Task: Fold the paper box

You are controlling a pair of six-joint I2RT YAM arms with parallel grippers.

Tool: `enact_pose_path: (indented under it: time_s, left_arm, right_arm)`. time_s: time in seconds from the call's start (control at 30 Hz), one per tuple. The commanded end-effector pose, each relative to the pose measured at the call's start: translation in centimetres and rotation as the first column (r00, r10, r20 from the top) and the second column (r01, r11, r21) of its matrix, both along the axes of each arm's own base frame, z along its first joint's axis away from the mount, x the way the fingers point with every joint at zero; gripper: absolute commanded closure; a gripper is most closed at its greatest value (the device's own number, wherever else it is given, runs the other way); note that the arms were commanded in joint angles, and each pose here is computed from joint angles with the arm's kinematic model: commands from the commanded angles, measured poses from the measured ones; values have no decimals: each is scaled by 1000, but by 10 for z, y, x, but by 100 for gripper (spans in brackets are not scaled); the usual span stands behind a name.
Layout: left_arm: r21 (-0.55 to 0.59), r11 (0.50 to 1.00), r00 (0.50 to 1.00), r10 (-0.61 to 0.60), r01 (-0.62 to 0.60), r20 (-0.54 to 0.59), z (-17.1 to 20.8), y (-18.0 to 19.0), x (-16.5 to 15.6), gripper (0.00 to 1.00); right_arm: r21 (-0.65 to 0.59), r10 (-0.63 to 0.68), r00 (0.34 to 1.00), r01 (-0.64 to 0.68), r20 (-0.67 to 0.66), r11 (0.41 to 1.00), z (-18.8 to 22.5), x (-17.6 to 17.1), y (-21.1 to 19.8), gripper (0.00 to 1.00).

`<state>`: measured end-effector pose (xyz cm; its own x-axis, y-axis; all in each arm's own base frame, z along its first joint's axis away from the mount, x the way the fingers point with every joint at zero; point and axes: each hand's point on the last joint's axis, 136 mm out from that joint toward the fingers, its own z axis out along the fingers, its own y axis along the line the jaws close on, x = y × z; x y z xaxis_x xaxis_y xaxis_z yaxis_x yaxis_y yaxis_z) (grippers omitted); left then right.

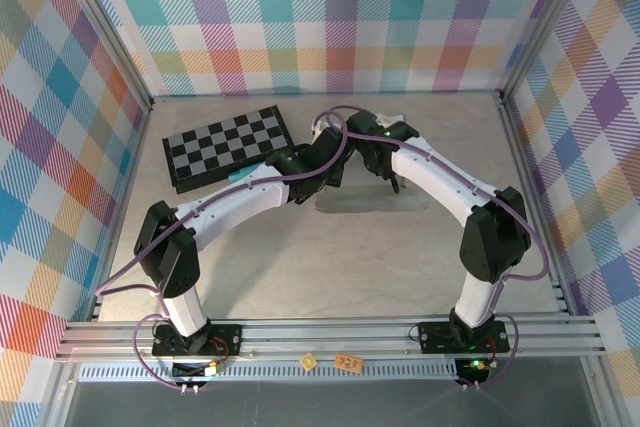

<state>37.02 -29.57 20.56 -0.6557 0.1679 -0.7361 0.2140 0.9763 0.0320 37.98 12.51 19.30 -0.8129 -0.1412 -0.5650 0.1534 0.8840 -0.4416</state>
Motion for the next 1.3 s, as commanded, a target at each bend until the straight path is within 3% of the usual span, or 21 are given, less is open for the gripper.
enact_pose_path:
  time_s: [0.0,0.17,0.33,0.47,0.83,1.27]
  left_arm:
    - [-22,1000,999,11,-11,37,20,-4,3,100]
    - [-35,999,999,17,-16,46,23,-3,3,100]
    - [-55,998,998,18,-15,56,26,-2,1,100]
    - [-65,998,998,21,-17,64,26,-1,0,100]
    - [-61,998,998,19,-15,67,27,-2,1,100]
    - [-106,994,1000,-4,4,4,15,-8,3,100]
  right_arm:
    - [-98,-3,999,0,-32,995,1,-3,-11,100]
    - [119,33,999,-32,-6,992,7,-4,0,100]
    - [240,86,996,-79,-20,968,13,-3,11,100]
    - [308,76,997,-68,-17,949,18,-5,12,88]
    - [386,55,998,-46,-12,921,28,-1,7,69]
    - [438,42,999,-32,-12,898,12,5,-1,65]
